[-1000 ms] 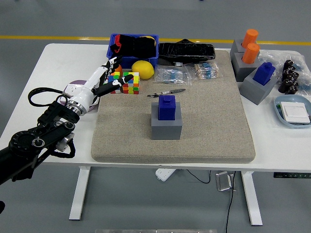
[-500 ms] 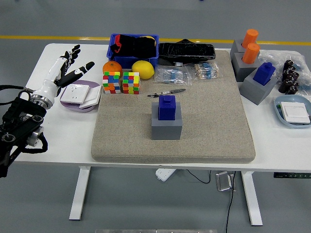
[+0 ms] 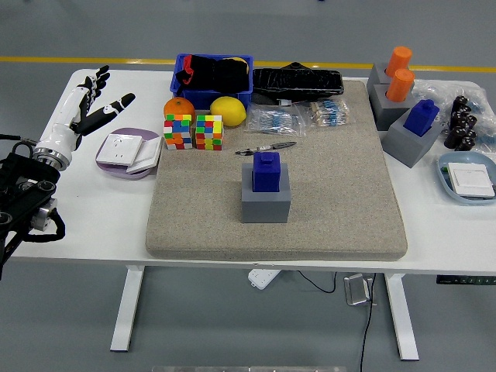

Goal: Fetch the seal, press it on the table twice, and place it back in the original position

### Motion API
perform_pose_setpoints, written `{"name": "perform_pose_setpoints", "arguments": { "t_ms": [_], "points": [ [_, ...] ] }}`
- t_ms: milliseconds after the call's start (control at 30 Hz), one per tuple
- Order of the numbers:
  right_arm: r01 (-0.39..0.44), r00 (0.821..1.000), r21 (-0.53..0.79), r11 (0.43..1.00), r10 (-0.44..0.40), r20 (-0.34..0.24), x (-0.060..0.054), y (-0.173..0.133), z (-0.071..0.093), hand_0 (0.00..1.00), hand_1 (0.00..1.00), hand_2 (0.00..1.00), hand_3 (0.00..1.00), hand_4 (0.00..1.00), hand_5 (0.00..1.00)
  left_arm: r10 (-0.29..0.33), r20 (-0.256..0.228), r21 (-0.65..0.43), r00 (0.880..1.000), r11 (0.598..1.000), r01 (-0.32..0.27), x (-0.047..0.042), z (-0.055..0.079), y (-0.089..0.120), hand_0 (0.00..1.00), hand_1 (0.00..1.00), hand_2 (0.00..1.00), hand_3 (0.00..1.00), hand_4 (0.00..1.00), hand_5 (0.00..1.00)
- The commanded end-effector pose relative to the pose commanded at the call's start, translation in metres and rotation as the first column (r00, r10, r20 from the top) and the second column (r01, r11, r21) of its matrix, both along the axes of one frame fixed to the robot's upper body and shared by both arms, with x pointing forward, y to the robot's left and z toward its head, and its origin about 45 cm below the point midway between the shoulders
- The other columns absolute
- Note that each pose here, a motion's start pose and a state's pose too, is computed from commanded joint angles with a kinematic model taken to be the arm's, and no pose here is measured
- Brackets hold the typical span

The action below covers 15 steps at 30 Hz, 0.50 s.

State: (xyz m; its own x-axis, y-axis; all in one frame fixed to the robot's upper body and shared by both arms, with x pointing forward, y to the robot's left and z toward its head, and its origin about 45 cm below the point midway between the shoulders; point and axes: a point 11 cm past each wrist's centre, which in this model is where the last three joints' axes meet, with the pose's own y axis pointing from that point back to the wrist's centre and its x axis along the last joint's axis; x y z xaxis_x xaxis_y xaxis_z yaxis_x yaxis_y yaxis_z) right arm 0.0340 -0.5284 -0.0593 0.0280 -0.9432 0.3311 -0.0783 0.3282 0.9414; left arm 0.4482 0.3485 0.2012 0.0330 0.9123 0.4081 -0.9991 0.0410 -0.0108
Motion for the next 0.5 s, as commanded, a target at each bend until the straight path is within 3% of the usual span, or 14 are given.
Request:
{"name": "perform_pose_setpoints", "arguments": {
  "t_ms": [500],
  "points": [
    [0.001,1.000,-0.009,1.000,-0.001,0.009,0.006,-0.003,0.002,0.842,0.769,0.759,0.726,0.793,0.389,-0.008,0.031,0.004,0.999,1.000,0.007,0.0068,0.014,-0.002,0.998,0.998,0.998,0.998,0.998,0.583]
  ]
}}
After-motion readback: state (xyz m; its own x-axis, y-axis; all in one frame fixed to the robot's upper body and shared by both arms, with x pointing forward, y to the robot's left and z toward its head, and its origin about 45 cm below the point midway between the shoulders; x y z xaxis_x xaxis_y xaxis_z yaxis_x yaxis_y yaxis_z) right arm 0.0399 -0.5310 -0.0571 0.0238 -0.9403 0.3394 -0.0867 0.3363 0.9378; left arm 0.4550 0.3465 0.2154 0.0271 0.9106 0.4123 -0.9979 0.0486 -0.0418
